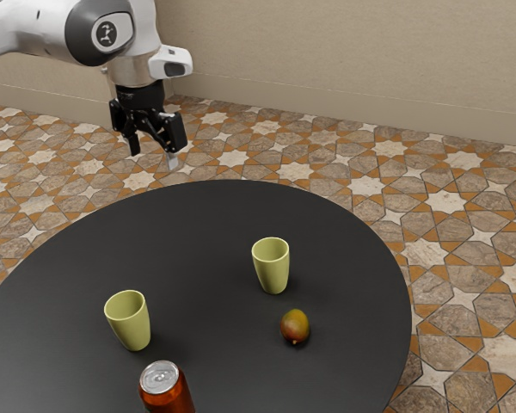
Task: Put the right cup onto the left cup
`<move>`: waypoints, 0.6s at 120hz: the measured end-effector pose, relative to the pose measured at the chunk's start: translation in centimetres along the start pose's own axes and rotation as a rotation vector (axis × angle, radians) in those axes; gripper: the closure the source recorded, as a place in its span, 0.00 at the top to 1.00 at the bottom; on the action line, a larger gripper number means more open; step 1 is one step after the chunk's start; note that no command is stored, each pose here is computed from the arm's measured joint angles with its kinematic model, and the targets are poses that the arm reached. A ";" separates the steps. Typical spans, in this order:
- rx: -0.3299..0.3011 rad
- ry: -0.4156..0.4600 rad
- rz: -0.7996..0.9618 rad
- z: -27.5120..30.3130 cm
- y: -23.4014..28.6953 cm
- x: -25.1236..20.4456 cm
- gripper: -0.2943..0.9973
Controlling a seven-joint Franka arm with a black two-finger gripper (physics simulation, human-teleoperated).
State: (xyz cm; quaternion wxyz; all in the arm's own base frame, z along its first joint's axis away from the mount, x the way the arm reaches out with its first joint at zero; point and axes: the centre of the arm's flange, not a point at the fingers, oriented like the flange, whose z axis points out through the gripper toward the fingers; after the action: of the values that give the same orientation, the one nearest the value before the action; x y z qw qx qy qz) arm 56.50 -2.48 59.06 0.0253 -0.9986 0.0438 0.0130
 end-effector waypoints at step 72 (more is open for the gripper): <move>-0.019 0.001 0.064 3.8 4.2 2.4 0.77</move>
State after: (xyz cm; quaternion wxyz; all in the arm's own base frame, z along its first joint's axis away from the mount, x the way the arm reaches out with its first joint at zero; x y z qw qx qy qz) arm 58.38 -6.65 55.04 0.0153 -0.9969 0.0754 0.0138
